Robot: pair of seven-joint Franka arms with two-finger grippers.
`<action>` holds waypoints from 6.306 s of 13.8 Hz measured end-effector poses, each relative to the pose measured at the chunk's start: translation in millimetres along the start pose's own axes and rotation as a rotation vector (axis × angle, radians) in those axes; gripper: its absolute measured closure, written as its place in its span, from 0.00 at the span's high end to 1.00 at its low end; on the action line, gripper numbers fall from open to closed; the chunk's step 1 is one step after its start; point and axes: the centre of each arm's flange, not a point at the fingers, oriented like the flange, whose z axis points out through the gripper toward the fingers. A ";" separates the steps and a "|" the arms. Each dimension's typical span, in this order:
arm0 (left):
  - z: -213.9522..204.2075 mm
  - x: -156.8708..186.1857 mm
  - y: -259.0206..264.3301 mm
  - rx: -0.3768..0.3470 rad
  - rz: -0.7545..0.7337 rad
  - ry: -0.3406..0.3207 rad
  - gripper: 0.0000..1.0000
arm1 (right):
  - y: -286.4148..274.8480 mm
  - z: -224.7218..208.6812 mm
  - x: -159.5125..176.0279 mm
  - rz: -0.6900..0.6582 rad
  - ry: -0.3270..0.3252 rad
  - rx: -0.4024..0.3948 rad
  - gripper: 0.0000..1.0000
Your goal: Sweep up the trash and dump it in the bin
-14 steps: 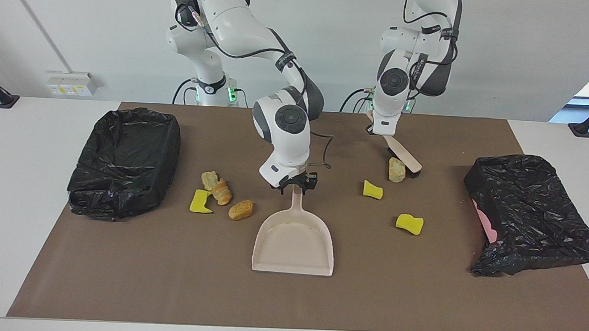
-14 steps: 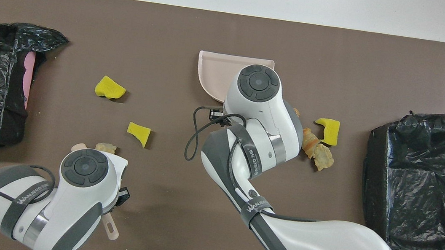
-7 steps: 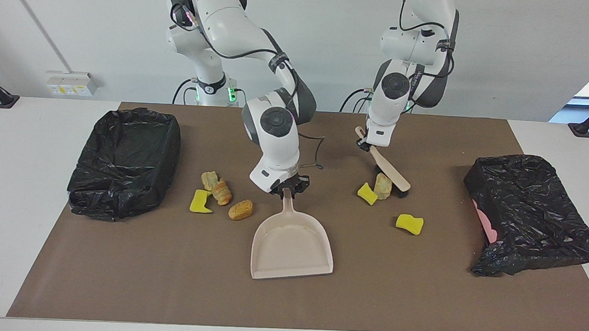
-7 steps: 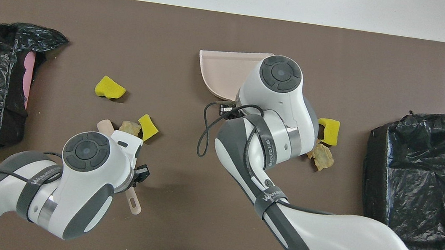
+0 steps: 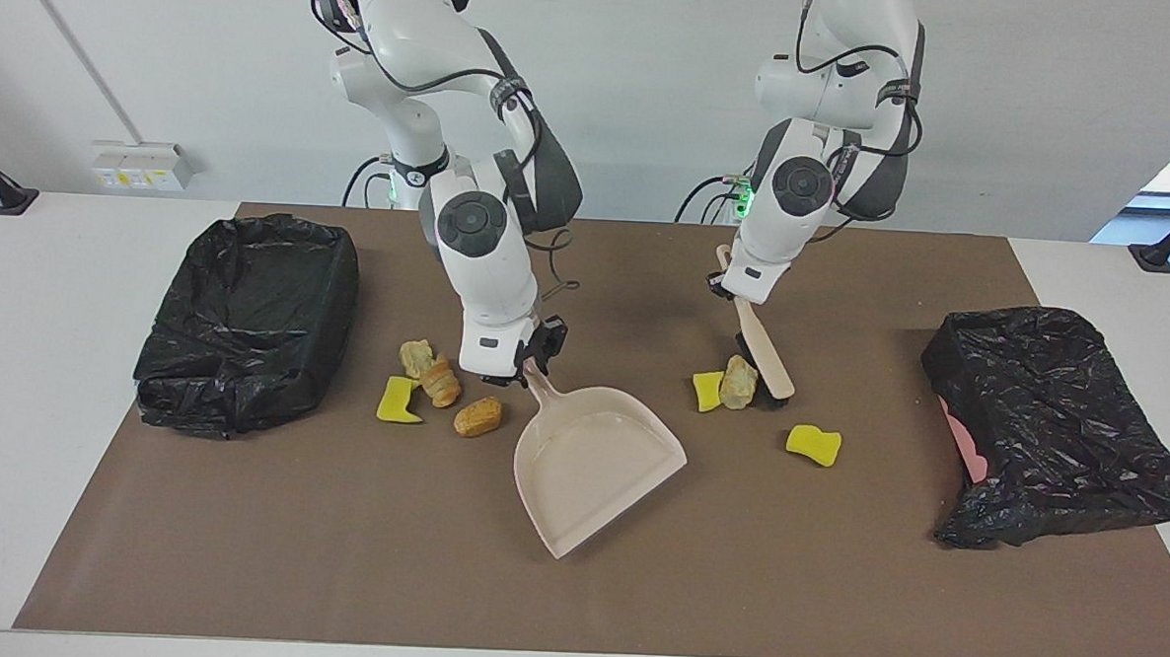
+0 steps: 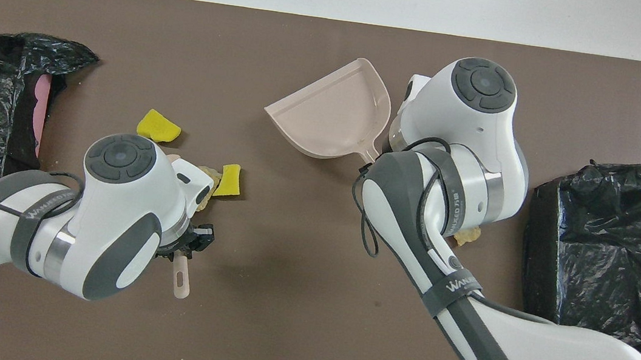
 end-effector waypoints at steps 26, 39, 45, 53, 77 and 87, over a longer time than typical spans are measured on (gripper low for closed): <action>24.4 100.2 -70.3 0.075 0.470 0.172 0.26 | -131.4 70.7 -14.6 -0.499 -0.163 -0.124 0.32; 16.7 -22.2 64.6 -0.026 0.586 0.097 0.26 | -133.4 75.6 -14.4 -0.492 -0.170 -0.122 0.32; -29.0 -36.8 35.6 -0.021 0.358 0.063 0.26 | -128.6 73.0 -15.1 -0.473 -0.169 -0.124 0.32; -3.6 -73.2 47.4 -0.021 0.076 0.088 0.26 | -62.2 -25.7 -52.4 -0.323 -0.120 -0.139 0.32; 128.9 -288.6 106.8 -0.013 0.191 0.209 0.26 | 277.1 -175.3 -355.0 -0.506 -0.284 -0.223 0.32; 127.2 -274.5 105.7 -0.035 0.168 0.167 0.37 | 231.3 -145.2 -404.4 -0.839 -0.569 -0.276 0.32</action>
